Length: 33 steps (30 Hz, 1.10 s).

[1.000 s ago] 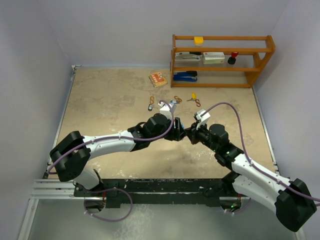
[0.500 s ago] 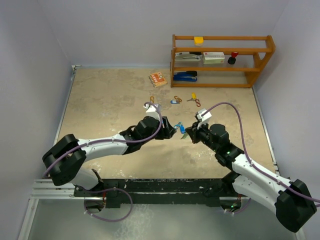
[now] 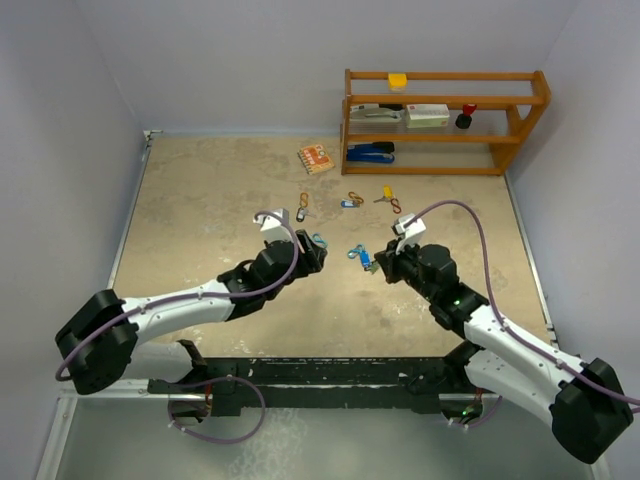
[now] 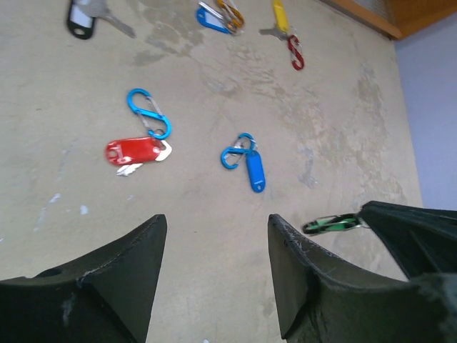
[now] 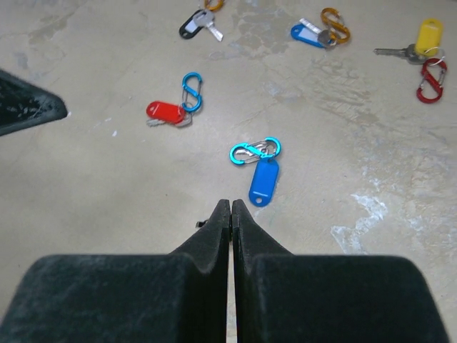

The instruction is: Put the keys on the keyring

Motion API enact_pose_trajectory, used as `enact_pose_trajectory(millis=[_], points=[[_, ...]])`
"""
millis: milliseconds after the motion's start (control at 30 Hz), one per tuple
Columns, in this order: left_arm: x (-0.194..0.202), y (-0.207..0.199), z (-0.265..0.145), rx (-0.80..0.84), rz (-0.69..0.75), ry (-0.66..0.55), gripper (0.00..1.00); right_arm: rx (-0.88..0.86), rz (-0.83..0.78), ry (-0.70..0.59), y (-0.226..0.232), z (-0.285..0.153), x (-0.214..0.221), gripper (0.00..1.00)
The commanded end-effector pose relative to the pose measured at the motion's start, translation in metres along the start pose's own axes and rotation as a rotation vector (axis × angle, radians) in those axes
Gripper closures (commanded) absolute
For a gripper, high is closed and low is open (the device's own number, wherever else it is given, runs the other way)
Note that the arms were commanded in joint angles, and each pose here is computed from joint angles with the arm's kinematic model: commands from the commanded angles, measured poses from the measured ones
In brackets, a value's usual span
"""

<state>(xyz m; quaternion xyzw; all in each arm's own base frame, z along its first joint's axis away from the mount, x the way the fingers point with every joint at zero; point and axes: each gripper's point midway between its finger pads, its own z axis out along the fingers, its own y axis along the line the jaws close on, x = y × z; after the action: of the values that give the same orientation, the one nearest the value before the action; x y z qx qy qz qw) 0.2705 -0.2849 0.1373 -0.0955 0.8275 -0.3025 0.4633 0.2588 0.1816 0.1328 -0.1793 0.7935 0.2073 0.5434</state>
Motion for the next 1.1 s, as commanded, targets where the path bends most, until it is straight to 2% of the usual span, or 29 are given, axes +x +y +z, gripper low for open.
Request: enact_pose_trajectory(millis=[0,167,367,600,1067], points=[[-0.024,0.031,-0.013,-0.136,-0.038,-0.119,0.43,0.166,0.064,-0.074,-0.023,-0.002,-0.045,1.00],[-0.042,0.057,-0.032,-0.226,-0.043,-0.212,0.41,0.362,0.103,-0.089,-0.053,-0.010,-0.059,1.00],[-0.063,0.075,-0.053,-0.308,-0.038,-0.291,0.36,0.517,0.128,-0.048,-0.080,-0.013,-0.056,1.00],[-0.074,0.079,-0.064,-0.376,0.020,-0.291,0.32,0.563,0.197,0.043,-0.108,-0.005,-0.041,1.00],[-0.082,0.070,-0.065,-0.368,0.045,-0.286,0.30,0.553,0.214,0.114,-0.119,0.019,-0.027,1.00]])
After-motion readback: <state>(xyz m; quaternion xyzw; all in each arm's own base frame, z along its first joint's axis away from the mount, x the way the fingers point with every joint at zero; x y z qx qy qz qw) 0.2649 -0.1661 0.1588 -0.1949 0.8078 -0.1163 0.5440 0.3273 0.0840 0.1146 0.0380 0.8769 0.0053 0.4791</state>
